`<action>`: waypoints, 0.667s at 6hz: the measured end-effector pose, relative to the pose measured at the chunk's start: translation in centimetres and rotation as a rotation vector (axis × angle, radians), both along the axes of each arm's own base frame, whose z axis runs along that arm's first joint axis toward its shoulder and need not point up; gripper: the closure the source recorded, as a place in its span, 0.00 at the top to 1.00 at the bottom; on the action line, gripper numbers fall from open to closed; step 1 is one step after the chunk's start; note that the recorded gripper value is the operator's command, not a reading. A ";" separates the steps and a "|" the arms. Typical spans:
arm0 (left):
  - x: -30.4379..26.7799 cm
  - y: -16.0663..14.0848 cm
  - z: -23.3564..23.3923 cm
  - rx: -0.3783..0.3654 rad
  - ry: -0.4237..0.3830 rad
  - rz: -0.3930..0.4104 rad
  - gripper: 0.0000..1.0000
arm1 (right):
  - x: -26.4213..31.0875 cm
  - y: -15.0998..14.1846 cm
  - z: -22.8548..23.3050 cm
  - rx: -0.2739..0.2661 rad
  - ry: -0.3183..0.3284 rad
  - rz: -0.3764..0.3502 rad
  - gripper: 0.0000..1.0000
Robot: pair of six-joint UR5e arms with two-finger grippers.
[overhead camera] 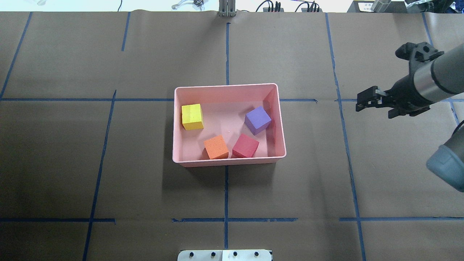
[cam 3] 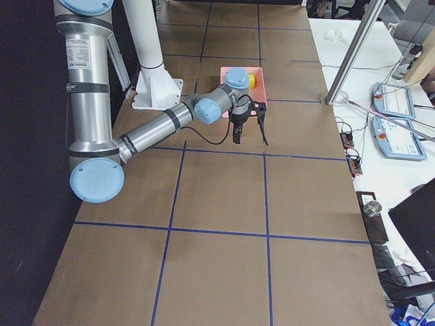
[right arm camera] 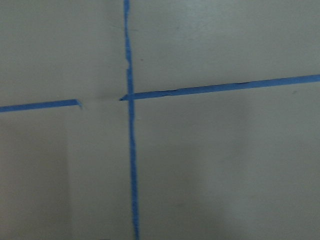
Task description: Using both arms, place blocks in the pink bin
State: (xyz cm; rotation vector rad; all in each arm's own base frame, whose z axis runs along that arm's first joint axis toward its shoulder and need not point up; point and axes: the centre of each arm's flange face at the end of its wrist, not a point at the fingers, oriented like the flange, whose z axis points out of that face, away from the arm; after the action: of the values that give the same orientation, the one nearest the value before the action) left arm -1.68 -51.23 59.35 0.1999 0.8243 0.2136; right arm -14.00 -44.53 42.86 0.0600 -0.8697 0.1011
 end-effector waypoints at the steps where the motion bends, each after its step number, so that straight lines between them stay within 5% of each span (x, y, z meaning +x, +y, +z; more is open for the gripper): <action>1: -0.4 -0.7 -0.4 0.013 -0.012 -0.003 1.00 | 5.1 1.2 4.3 0.032 0.029 -0.034 1.00; 4: -2.5 -0.8 0.2 0.056 -0.041 0.047 1.00 | 14.9 3.2 17.4 0.054 0.093 -0.117 1.00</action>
State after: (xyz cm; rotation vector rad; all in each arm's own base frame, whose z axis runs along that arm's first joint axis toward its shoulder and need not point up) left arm -4.16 -52.05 59.52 0.2280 0.7831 0.2845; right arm 0.94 -41.29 60.25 0.0637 -0.7810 -0.0350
